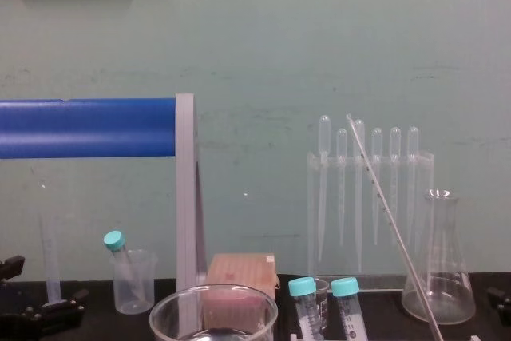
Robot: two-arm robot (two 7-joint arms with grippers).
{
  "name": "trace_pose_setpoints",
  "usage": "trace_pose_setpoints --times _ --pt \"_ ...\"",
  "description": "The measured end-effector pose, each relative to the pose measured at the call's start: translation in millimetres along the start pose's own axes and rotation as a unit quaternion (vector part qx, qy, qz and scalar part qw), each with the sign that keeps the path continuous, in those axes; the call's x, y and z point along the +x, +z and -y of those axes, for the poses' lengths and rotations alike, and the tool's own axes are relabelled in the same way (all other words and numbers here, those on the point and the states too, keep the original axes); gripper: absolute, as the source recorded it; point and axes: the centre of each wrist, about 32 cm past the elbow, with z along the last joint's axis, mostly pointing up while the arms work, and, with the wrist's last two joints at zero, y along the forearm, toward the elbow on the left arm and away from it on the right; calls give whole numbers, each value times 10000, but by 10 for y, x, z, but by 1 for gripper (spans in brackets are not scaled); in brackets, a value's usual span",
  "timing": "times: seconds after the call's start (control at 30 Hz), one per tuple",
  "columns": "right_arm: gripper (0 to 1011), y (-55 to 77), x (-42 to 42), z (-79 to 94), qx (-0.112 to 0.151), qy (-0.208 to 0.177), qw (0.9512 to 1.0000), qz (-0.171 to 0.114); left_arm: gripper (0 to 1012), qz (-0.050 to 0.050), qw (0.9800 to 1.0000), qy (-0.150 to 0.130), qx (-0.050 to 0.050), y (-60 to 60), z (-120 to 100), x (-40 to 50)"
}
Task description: Hold the thermometer with one hand and immerse one end into the beaker, then reinsert it into the test tube rack.
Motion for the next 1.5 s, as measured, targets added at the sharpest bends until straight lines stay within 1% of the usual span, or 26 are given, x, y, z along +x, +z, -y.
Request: trace_pose_setpoints --times 1.4,1.5 --pt "1003 0 1 0 -1 0 10000 0 1008 0 10000 0 0 0 0 0" --pt "1003 15 25 -2 21 -54 10000 -7 1008 0 10000 0 0 0 0 0"
